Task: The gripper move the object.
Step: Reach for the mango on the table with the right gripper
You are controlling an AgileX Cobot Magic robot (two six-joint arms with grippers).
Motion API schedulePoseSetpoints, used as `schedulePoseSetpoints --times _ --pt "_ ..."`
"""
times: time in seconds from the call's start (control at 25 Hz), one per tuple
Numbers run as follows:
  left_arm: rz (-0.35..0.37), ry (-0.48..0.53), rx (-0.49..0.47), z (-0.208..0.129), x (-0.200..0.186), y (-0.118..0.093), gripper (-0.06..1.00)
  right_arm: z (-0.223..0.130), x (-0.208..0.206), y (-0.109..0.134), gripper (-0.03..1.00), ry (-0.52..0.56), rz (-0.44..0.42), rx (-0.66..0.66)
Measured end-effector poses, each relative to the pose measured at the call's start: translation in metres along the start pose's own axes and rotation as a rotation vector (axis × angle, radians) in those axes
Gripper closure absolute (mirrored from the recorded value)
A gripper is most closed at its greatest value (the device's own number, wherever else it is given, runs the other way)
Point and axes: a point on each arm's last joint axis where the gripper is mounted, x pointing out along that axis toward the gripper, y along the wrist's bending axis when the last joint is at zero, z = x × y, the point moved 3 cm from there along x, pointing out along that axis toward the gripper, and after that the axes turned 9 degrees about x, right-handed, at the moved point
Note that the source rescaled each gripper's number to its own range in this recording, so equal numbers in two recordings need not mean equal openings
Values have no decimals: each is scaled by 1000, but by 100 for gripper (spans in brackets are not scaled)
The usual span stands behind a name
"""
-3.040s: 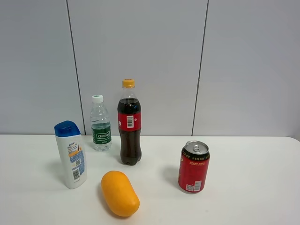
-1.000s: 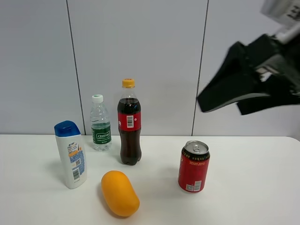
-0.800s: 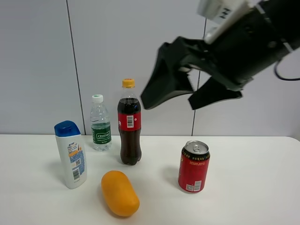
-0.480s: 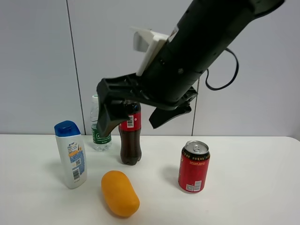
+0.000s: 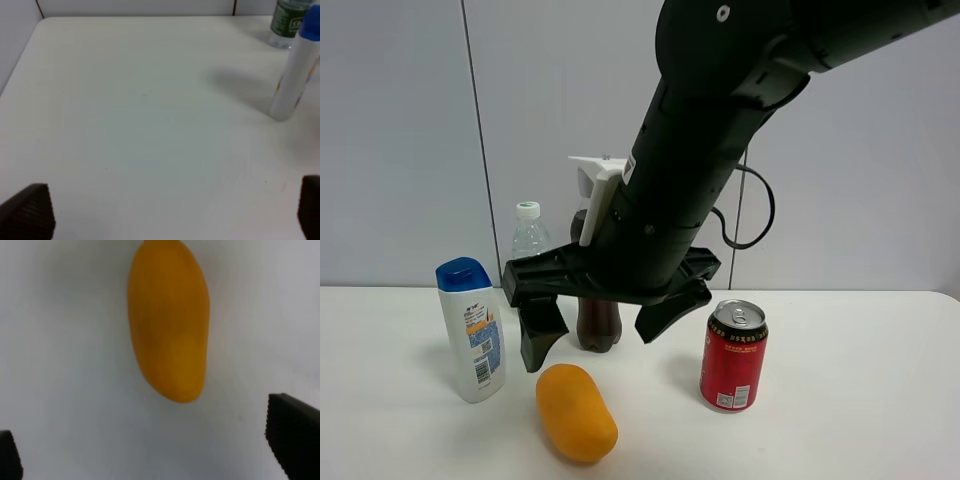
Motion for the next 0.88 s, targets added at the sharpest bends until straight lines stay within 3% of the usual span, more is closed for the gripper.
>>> schedulePoseSetpoints --times 0.4,0.88 --pt "0 0 0 0 0 0 -6 0 39 -5 -3 9 -21 107" --pt "0 0 0 0 0 0 -6 11 71 -10 -3 -29 -66 74"
